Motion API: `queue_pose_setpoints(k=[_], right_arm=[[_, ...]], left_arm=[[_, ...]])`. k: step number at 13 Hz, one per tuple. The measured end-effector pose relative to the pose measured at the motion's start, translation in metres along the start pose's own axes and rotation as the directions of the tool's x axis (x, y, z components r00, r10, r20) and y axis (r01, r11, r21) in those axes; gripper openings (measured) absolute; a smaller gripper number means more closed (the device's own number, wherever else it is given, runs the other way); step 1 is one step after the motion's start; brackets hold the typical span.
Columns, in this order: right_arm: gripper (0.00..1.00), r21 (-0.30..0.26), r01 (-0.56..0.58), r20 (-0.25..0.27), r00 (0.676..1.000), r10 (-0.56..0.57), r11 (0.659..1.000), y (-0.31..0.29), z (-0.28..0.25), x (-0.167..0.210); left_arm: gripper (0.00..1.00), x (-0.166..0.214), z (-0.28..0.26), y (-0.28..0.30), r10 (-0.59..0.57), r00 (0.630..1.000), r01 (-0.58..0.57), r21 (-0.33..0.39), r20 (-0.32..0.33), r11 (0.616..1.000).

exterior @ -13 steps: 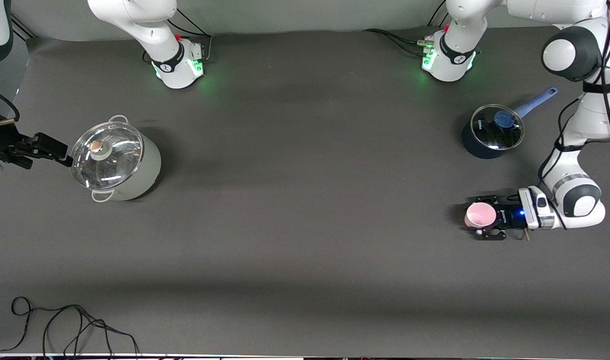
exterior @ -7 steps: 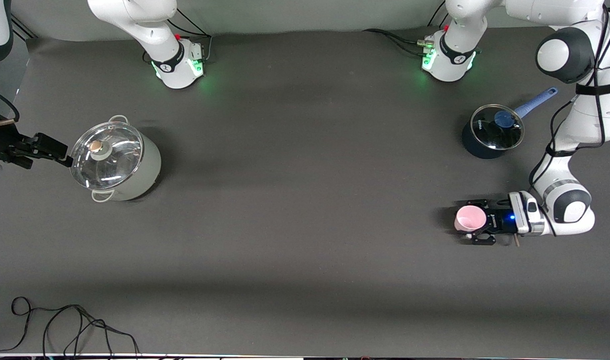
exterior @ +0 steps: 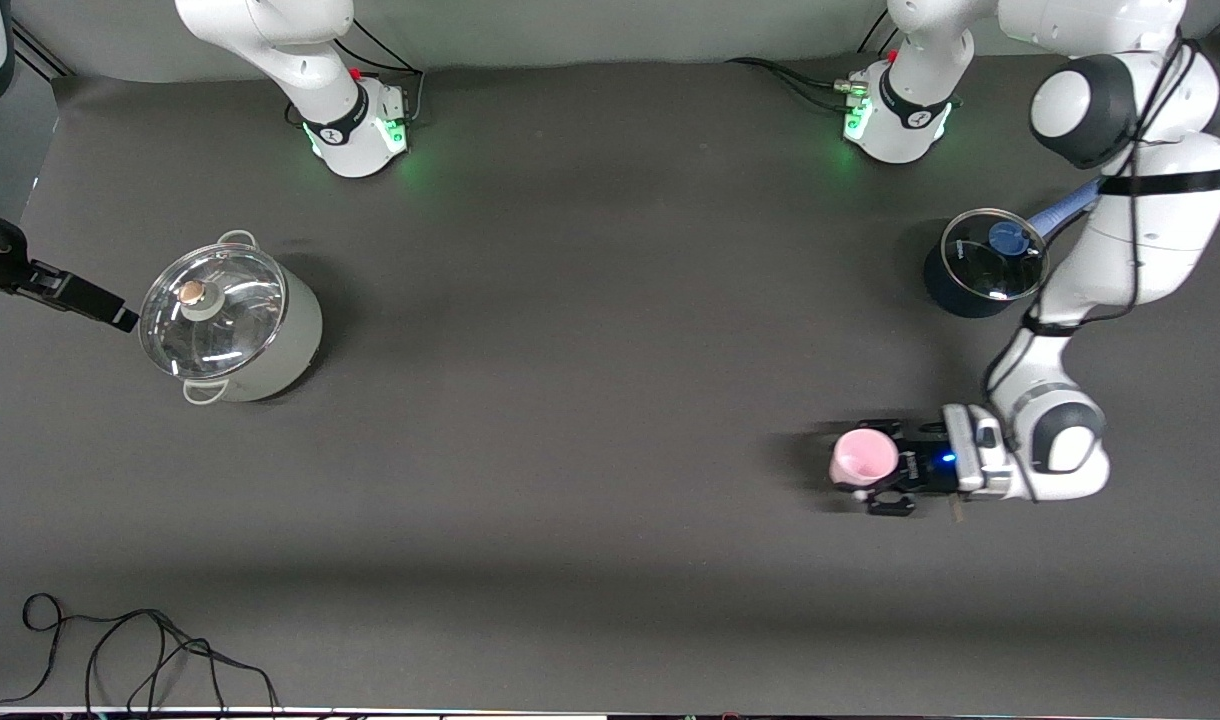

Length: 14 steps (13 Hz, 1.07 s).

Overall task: Transfer pink cup from left to right arm
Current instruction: 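Lift the pink cup and carry it toward the table middle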

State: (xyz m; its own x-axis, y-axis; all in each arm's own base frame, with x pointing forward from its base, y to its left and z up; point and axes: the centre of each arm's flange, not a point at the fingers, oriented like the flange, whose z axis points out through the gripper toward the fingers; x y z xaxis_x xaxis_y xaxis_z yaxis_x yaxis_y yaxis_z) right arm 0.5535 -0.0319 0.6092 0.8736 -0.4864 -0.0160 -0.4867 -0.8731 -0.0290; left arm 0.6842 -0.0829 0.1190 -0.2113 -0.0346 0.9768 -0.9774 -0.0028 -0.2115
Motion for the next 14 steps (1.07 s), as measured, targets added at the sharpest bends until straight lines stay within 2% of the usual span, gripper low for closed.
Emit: queue_pose_setpoints(k=[3,5,14], right_arm=[[1.00,0.005,-0.221,-0.001,0.975,0.221,0.975,0.001,-0.005,-0.003],[1.00,0.007,-0.307,-0.002,0.952,0.307,0.952,0.002,-0.006,-0.003],[1.00,0.010,-0.324,-0.003,0.946,0.324,0.946,-0.001,-0.007,-0.004]], left_arm=[[0.65,0.030,0.080,-0.021,-0.012,1.000,0.011,0.090,0.006,0.996],[0.65,0.056,0.122,-0.030,-0.049,0.999,0.047,0.139,0.014,0.989],[0.65,0.178,0.249,-0.031,-0.173,0.983,0.145,0.319,0.062,0.937]])
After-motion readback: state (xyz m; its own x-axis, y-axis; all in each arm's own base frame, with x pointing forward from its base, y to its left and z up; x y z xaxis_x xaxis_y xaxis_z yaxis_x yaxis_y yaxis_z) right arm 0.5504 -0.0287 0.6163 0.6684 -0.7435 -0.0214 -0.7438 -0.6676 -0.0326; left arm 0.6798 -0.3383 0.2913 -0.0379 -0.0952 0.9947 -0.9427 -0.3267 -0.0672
